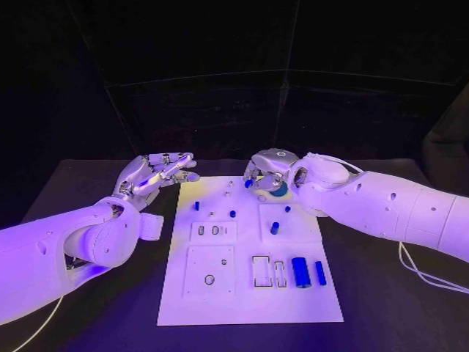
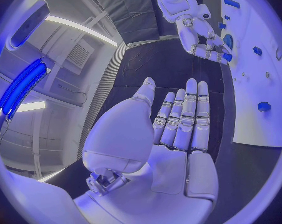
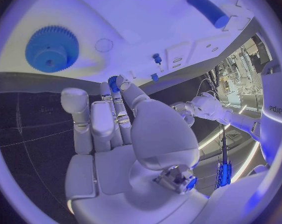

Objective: Assemble the parts on the task board

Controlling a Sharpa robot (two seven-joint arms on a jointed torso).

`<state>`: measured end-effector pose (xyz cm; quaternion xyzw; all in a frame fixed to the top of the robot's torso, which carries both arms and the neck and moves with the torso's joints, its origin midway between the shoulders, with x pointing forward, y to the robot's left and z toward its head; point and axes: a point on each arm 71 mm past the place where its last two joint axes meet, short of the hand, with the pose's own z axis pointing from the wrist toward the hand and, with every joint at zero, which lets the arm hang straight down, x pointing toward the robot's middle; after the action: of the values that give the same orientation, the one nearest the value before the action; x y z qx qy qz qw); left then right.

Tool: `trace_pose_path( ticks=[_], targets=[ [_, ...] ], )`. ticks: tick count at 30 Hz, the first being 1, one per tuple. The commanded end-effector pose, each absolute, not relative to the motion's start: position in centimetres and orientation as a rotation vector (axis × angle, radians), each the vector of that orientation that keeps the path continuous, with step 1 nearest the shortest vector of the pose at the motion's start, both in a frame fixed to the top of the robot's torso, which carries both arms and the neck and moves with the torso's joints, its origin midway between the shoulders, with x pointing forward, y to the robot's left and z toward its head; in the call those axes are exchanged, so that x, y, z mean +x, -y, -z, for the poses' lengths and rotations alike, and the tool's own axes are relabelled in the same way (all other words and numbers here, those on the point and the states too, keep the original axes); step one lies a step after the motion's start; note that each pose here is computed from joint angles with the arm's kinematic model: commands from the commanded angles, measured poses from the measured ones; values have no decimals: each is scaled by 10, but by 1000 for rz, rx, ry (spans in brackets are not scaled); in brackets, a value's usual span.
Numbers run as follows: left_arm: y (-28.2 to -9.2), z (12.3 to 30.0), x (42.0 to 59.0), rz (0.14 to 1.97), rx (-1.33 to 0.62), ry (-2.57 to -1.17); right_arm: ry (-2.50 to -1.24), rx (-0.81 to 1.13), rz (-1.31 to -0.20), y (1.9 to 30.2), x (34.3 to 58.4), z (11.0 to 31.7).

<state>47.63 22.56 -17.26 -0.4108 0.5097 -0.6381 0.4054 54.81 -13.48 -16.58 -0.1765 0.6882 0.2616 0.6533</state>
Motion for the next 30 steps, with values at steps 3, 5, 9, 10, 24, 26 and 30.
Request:
trace_pose_path(
  ticks=[3,5,9,10,24,26,30],
  targets=[
    [-223,171,477,1630,-1024,-1292,-1505,-360,-599,127,555,161],
    [-223,171,477,1630,-1024,-1293,-1504,-361,-598,122,557,161],
    [-222,171,477,1632,-1023,-1293,-1500,-364,-597,114,560,161],
    [-222,171,477,1633,-1023,-1293,-1501,-366,-597,112,560,162],
    [-221,169,478,1634,-1020,-1294,-1551,-395,-575,97,566,167],
    [-221,168,478,1635,-1020,-1295,-1561,-398,-571,95,566,168],
    [-220,168,478,1637,-1019,-1296,-1576,-399,-559,93,568,170]
  ],
)
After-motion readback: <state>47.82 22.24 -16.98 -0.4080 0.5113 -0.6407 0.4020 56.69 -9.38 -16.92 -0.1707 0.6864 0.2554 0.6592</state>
